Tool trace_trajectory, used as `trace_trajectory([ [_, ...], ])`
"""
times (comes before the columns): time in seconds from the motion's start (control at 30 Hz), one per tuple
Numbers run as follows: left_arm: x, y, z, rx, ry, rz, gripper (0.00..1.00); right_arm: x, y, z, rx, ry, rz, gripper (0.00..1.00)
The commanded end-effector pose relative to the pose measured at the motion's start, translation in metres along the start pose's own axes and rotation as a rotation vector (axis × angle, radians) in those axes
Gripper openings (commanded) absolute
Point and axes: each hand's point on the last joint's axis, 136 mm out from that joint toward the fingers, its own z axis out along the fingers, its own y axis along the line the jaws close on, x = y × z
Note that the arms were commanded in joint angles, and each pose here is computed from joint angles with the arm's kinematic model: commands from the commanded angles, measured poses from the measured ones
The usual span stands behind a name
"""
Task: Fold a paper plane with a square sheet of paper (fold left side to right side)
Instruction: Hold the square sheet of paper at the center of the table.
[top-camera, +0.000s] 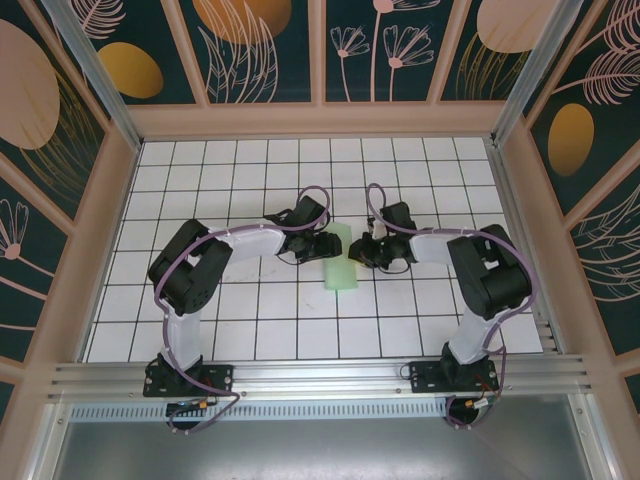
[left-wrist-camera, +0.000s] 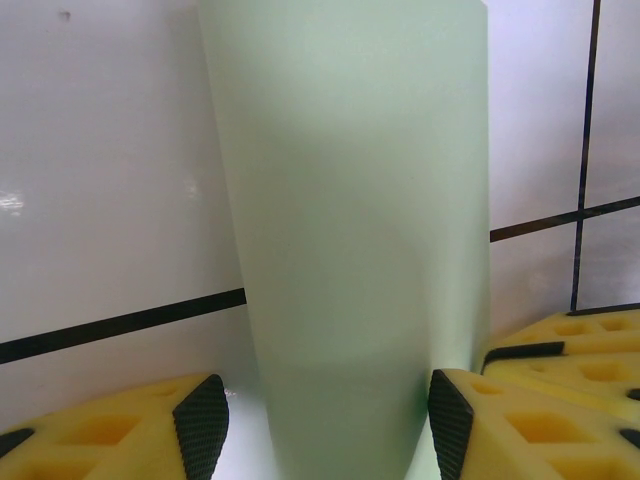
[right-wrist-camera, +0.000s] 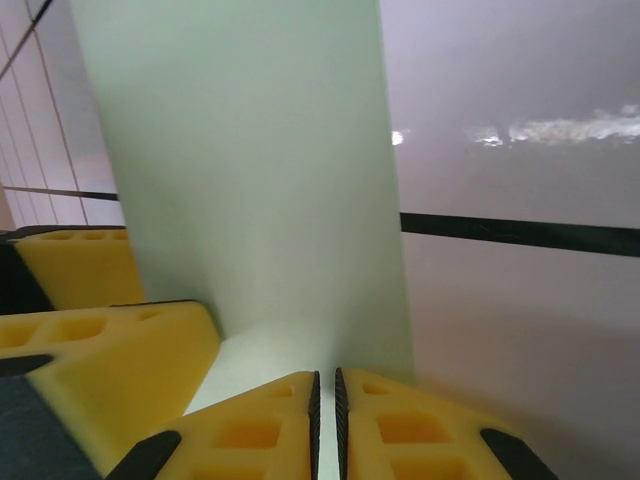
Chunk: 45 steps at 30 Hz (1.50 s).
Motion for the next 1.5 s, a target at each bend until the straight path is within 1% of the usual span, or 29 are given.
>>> trace_trajectory([
  [0.0,0.015,0.017,0.032,-0.043,0.032,0.032,0.6,0.001,-0.001,0.006,0.014,0.023,0.007,0.17],
  [0.17,0.013,0.015,0.029,-0.043,0.021,0.033,0.6,0.005,-0.011,0.011,0.063,0.042,0.017,0.17],
  [0.27,0.009,0.015,0.022,-0.056,0.0,0.047,0.62,0.008,-0.021,0.013,0.106,0.058,0.023,0.17],
  [0.43,-0.007,0.01,-0.007,-0.09,-0.072,0.079,0.7,0.013,-0.032,0.015,0.151,0.079,0.029,0.17],
  [0.53,-0.02,0.003,-0.033,-0.101,-0.134,0.096,0.74,0.014,-0.035,0.015,0.163,0.083,0.032,0.17],
  [0.67,-0.032,-0.007,-0.063,-0.07,-0.196,0.096,0.74,0.014,-0.036,0.016,0.171,0.083,0.029,0.17],
  [0.73,-0.032,-0.02,-0.071,-0.003,-0.207,0.107,0.7,0.014,-0.036,0.016,0.173,0.084,0.027,0.17],
  [0.87,-0.023,-0.054,-0.07,0.203,-0.168,0.114,0.61,0.014,-0.037,0.016,0.176,0.083,0.025,0.17],
  [0.97,-0.018,-0.065,-0.06,0.278,-0.131,0.107,0.56,0.013,-0.037,0.016,0.177,0.083,0.026,0.17],
  [1.17,-0.01,-0.06,-0.034,0.293,-0.071,0.082,0.53,0.014,-0.036,0.016,0.178,0.084,0.027,0.17],
  [1.37,-0.001,-0.041,-0.014,0.239,-0.039,0.06,0.51,0.013,-0.036,0.017,0.18,0.084,0.025,0.17],
  [1.47,0.003,-0.024,-0.005,0.169,-0.034,0.057,0.51,0.014,-0.037,0.016,0.188,0.084,0.024,0.17],
])
